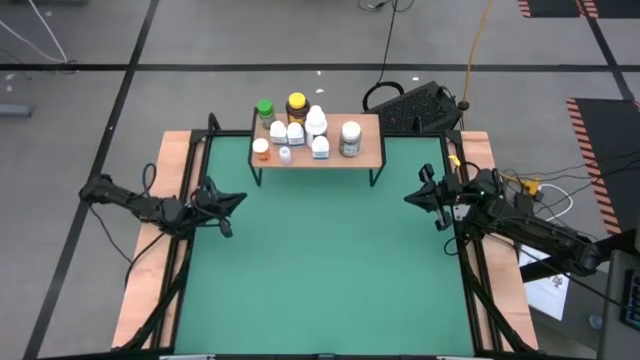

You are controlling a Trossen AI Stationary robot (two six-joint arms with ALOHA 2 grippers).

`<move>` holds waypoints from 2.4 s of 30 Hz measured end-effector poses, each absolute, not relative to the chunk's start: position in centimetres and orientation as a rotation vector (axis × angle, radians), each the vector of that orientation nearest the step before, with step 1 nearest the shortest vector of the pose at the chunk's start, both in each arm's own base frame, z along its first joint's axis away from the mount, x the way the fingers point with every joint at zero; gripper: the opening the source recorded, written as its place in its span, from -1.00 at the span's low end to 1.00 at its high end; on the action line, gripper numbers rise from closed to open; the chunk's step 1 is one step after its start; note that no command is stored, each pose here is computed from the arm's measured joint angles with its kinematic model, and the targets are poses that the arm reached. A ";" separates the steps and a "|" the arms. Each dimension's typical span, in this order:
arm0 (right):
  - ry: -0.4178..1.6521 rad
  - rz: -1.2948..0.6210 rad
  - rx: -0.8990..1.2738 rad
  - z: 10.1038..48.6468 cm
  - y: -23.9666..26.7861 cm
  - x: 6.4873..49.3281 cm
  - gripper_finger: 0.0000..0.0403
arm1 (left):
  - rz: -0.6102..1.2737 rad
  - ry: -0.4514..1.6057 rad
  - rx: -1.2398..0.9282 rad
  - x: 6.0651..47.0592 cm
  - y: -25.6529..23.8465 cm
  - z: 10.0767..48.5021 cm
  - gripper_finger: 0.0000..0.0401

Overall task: Pick and place medicine bottles onto shelf by color
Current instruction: Return to Home Position

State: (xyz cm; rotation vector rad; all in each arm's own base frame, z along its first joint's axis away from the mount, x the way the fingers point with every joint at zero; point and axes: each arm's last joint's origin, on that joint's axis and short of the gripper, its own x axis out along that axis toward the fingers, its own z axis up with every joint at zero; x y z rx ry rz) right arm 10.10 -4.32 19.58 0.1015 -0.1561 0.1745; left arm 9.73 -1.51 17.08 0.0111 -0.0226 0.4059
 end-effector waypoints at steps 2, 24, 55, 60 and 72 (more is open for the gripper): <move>-0.158 0.209 0.088 19.7 -4.2 9.9 -1.00 | 0.428 -0.031 0.018 9.8 -1.1 17.2 -0.97; -0.173 0.317 -0.039 19.5 -4.1 8.6 -1.00 | 0.249 -0.084 0.017 9.6 -1.4 17.6 -0.98; -0.226 0.216 0.040 19.9 -3.4 7.6 -1.00 | 0.229 0.003 -0.107 10.0 1.3 16.6 -0.97; -0.122 -0.011 0.040 18.1 -4.2 8.2 -1.00 | 0.231 -0.009 -0.109 10.0 1.3 16.7 -0.86; -0.134 -0.088 -0.016 18.2 -4.3 8.3 -1.00 | 0.239 -0.010 -0.110 10.1 1.3 16.7 -0.82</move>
